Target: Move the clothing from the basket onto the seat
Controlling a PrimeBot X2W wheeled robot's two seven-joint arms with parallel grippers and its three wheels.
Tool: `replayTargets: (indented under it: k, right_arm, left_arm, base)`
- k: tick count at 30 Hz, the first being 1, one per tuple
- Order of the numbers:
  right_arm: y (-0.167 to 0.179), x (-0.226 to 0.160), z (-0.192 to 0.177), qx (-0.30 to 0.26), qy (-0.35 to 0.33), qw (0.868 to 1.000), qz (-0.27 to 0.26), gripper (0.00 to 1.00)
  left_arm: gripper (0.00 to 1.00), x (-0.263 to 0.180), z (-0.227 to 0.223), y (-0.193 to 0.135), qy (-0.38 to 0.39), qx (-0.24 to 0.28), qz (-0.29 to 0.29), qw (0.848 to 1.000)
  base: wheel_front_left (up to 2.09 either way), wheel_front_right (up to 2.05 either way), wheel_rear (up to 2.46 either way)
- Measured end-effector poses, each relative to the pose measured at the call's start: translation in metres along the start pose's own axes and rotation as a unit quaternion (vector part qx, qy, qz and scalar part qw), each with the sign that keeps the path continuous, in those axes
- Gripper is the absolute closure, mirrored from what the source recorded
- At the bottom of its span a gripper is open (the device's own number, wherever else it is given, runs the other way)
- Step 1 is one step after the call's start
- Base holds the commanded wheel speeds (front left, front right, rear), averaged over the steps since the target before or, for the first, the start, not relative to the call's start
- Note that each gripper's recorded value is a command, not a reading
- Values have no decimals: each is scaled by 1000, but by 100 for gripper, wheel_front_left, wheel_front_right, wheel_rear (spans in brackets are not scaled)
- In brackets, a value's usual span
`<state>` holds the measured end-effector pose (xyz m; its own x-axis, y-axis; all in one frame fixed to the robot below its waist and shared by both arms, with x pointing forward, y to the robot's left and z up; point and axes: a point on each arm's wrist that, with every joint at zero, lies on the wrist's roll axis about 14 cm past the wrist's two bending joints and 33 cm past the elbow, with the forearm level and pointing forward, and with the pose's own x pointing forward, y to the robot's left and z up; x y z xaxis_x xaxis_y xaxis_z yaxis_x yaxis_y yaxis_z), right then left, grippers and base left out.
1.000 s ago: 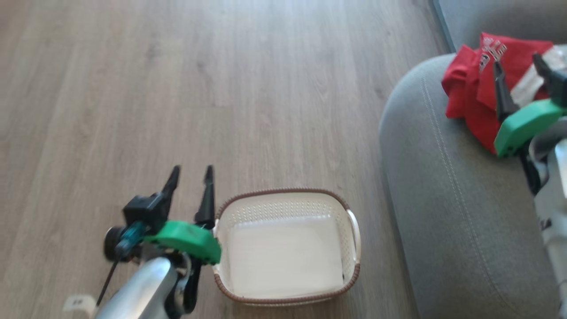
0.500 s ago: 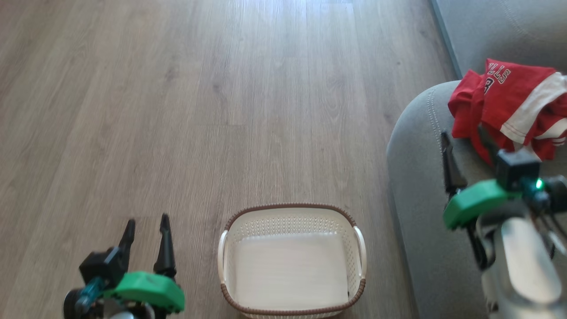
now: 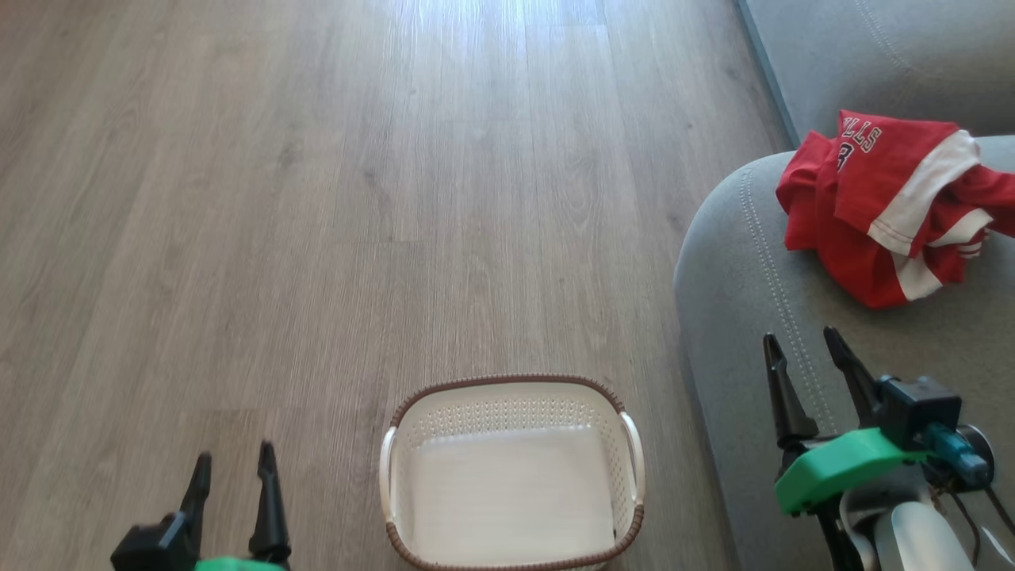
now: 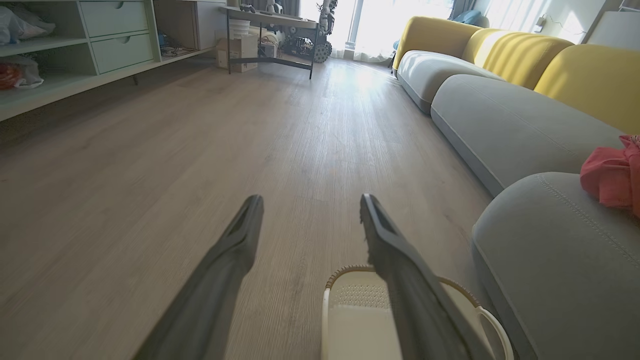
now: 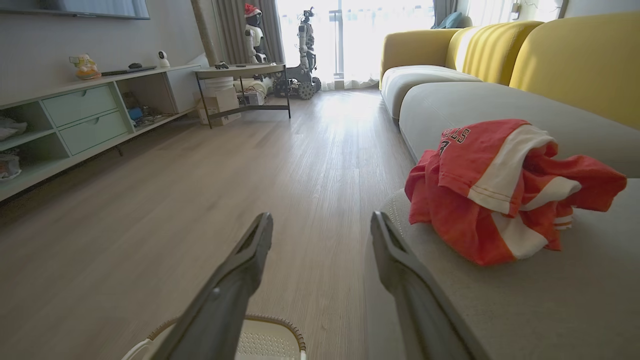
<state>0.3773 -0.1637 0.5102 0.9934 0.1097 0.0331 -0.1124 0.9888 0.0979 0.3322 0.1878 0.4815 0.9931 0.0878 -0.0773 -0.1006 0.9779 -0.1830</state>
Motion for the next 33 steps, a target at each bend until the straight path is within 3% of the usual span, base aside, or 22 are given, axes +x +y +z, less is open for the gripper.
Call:
replayTargets:
  k: [33]
  right_arm:
    - [14, -19, -10, 10, 9, 1000, 17, 0]
  left_arm:
    - [0, -13, -9, 8, 11, -4, 12, 1000]
  base:
    - [0, 0, 0]
